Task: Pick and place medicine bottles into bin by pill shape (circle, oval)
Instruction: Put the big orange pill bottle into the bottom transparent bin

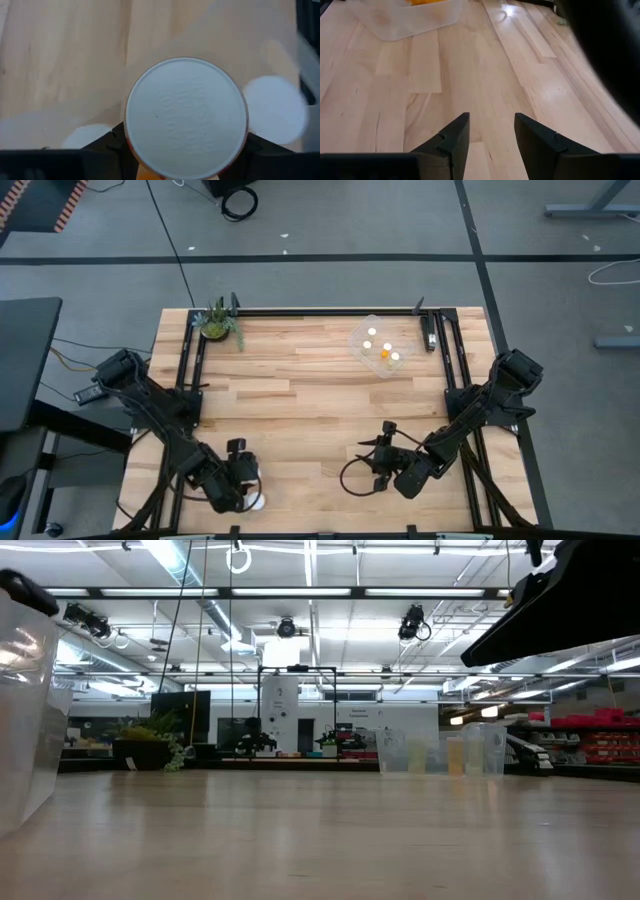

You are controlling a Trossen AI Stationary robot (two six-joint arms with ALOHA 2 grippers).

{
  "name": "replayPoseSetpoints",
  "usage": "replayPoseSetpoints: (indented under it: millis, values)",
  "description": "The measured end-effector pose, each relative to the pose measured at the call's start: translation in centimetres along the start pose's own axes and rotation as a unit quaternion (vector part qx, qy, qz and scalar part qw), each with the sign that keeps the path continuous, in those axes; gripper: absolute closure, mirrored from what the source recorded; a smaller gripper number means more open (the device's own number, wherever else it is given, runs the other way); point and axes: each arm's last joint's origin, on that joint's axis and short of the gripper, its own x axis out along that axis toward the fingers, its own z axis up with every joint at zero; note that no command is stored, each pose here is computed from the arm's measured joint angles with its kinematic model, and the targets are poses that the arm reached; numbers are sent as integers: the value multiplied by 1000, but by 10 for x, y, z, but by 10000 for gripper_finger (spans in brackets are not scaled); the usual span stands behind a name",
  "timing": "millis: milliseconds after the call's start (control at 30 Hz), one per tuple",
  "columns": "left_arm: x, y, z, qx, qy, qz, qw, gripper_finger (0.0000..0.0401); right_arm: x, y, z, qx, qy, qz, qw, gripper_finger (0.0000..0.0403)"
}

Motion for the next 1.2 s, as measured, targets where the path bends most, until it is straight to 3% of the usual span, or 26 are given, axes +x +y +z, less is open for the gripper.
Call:
replayPoseSetpoints:
  millis: [633, 1200]
  values:
    - [13, 4, -6, 12, -25, -19, 999, 197, 0, 0, 0, 2, 0, 0, 1000, 241]
    - [13, 2, -5, 23, -25, -26, 999, 157, 0, 0, 0, 3, 0, 0, 1000, 240]
